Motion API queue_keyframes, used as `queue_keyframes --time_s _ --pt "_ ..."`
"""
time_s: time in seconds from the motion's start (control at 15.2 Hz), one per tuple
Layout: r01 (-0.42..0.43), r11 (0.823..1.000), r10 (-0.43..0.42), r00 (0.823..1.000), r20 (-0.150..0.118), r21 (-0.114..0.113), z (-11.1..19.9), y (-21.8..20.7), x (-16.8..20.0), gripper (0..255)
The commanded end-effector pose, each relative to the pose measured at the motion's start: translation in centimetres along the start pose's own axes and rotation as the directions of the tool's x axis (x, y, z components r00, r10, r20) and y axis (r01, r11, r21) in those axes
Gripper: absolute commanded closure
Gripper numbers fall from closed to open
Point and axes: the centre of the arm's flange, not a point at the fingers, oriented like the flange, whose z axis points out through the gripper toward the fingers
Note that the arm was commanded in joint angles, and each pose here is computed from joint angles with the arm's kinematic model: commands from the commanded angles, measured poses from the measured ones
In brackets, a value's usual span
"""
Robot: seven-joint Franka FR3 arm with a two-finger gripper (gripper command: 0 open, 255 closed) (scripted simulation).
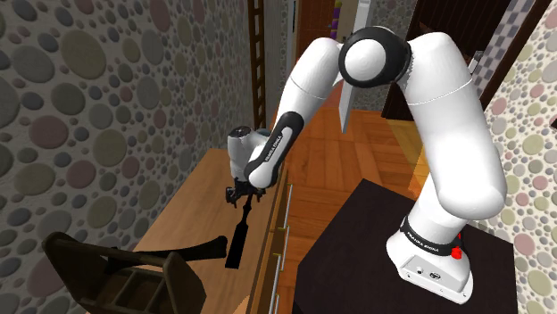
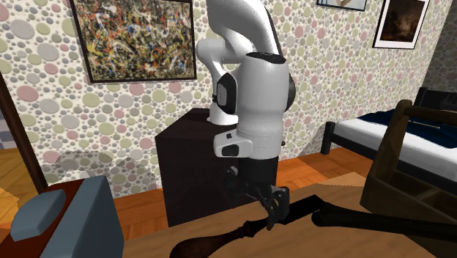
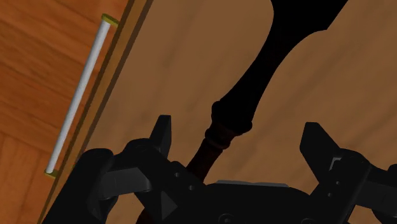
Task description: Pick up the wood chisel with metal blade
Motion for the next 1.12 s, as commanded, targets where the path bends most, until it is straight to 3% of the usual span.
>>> queue_keyframes --time_s 0.0,0.46,0.53,1.06 --pt "-0.004 1.0 0.004 1.0 -0.001 0.0 1.3 -0.3 0.3 0" --pt "-0.004 1.0 0.004 1.0 -0.001 0.0 4.3 -0.3 0.1 0" --pt "-0.004 1.0 0.004 1.0 -0.001 0.0 4.4 -0.2 0.1 255" --pt "-0.004 1.0 0.004 1.0 -0.001 0.0 4.7 -0.3 -0.3 255"
